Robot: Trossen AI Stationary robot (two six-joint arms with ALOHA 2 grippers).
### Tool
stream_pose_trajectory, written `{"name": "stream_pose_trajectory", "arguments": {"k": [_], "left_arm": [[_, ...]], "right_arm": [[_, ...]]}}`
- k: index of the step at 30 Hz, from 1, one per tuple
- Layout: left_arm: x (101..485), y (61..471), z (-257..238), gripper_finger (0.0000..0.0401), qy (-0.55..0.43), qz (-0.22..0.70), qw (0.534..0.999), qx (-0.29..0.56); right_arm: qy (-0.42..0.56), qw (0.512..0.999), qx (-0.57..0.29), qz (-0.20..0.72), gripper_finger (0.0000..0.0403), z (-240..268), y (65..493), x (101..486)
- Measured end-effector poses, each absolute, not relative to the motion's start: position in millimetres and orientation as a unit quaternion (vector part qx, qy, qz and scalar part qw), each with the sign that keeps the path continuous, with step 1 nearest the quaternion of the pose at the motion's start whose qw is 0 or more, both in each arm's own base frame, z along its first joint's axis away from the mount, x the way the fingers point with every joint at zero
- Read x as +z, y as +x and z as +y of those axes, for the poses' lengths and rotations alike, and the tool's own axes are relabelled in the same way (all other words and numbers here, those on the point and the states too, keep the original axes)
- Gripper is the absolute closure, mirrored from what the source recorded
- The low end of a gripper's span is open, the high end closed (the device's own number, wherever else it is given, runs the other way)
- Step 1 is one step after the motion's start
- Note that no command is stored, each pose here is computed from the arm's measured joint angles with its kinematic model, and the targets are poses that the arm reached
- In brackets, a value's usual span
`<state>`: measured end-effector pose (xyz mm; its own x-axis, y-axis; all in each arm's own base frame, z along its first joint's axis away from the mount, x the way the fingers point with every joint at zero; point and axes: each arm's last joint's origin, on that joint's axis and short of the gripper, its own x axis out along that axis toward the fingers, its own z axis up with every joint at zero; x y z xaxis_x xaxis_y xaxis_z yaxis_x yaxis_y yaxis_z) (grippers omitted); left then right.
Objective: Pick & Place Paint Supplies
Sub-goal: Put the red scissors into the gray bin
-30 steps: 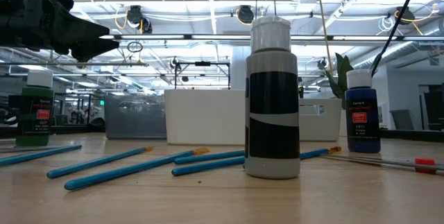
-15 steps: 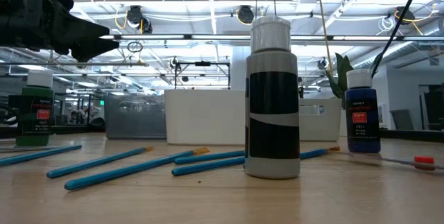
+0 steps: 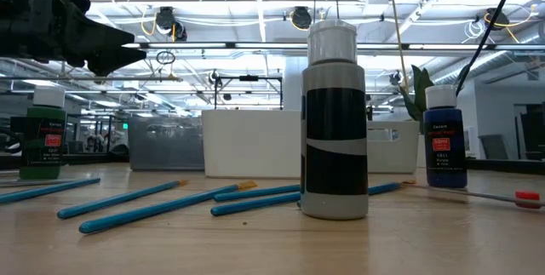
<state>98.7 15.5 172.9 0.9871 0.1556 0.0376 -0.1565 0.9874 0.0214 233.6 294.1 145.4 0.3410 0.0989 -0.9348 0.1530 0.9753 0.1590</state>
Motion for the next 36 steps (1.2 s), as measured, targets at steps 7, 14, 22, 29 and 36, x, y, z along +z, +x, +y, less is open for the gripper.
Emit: {"name": "stream_pose_trajectory", "arguments": {"k": [7, 14, 22, 29, 36], "left_arm": [[173, 99, 15, 0.0068, 0.012, -0.018, 0.997, 0.078], [173, 99, 15, 0.0068, 0.012, -0.018, 0.997, 0.078], [173, 99, 15, 0.0068, 0.012, -0.018, 0.997, 0.078], [173, 99, 15, 0.0068, 0.012, -0.018, 0.997, 0.078], [173, 99, 15, 0.0068, 0.012, -0.018, 0.997, 0.078]], "right_arm": [[0.13, 0.792, -0.079, 0.592, 0.0179, 286, 230, 144], [0.143, 0.783, -0.111, 0.595, 0.0182, 283, 228, 143], [0.137, 0.778, -0.12, 0.601, 0.0235, 278, 230, 143], [0.137, 0.775, -0.132, 0.603, 0.0299, 272, 230, 138], [0.155, 0.767, -0.157, 0.603, 0.0355, 268, 227, 131]]}}
